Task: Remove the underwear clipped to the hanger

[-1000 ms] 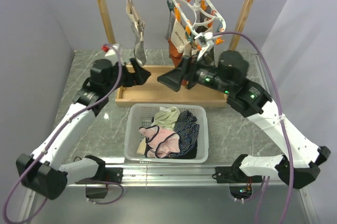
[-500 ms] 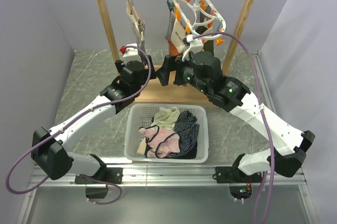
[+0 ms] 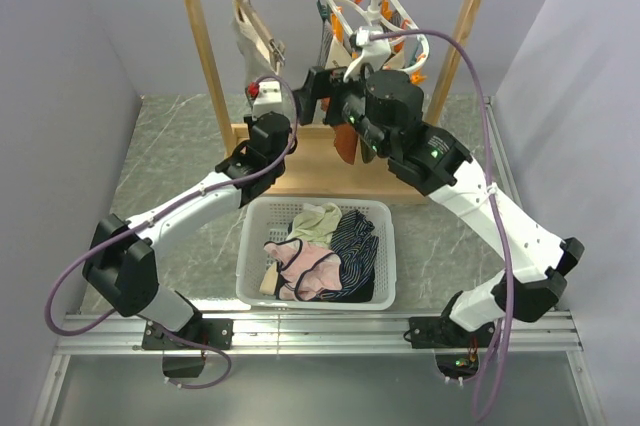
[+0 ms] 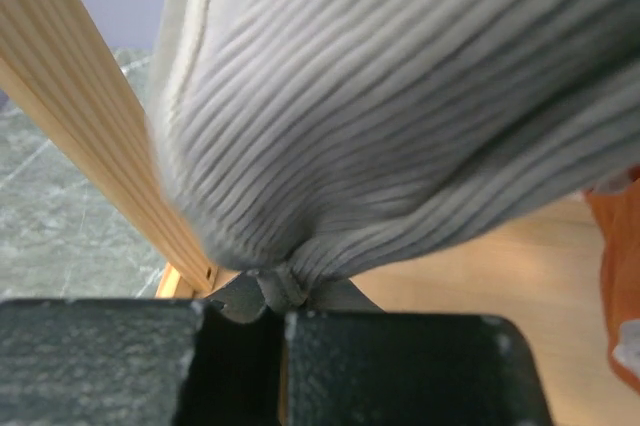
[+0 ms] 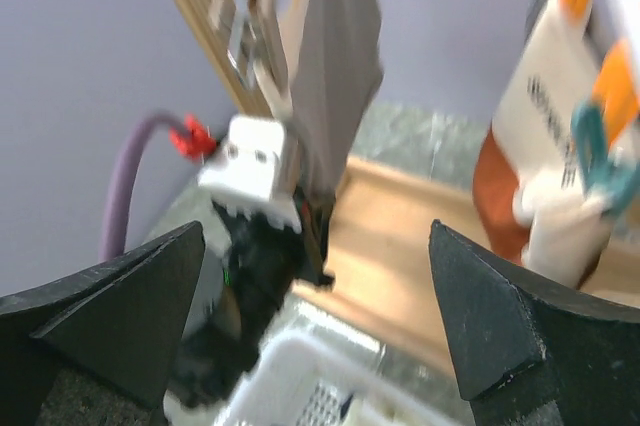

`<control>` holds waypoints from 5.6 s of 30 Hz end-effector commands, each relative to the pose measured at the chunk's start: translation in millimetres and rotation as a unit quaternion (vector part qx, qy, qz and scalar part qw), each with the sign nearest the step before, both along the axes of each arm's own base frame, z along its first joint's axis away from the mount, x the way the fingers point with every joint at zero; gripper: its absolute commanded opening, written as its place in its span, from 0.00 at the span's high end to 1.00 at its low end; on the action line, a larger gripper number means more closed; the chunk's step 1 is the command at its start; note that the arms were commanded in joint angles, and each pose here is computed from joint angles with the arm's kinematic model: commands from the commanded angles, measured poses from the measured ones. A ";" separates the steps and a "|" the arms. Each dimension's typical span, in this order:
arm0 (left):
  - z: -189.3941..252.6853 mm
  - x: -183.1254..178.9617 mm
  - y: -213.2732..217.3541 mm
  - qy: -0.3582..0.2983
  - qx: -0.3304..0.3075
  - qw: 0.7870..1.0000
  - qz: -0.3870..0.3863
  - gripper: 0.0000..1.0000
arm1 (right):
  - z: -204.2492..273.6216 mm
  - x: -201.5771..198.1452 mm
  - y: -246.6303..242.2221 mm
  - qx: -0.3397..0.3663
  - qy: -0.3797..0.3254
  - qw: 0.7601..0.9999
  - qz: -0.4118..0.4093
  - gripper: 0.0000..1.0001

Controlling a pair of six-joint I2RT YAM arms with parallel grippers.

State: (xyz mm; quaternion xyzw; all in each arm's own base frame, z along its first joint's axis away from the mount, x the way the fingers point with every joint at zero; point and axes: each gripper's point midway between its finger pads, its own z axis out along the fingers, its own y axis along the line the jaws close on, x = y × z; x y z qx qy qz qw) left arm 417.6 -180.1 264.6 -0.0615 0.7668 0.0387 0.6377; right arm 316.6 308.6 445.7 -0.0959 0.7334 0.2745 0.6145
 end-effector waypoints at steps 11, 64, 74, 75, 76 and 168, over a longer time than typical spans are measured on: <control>42.5 -10.9 -9.7 -0.051 -0.007 0.999 -0.004 1.00 | 86.8 36.5 29.5 0.003 -0.166 0.986 -0.005 0.00; 38.9 -42.5 -14.9 -0.023 -0.005 0.999 -0.038 0.99 | 89.2 69.6 38.8 0.016 -0.122 0.992 0.021 0.24; 60.3 -61.4 -24.3 -0.022 -0.021 0.997 -0.066 0.99 | 99.3 36.8 -22.1 0.101 -0.118 0.987 0.033 0.00; 65.4 -64.8 -26.3 -0.021 -0.027 0.997 -0.073 0.99 | 105.7 30.1 -32.9 0.114 -0.121 0.986 0.035 0.00; 71.7 -68.8 -25.1 -0.023 -0.034 0.996 -0.077 0.99 | 93.6 30.6 -33.5 0.105 -0.110 0.988 0.036 0.00; 217.5 -249.0 -60.8 0.086 -0.299 0.853 -0.420 0.99 | -10.6 -107.3 46.3 -0.004 -0.223 0.975 -0.011 0.00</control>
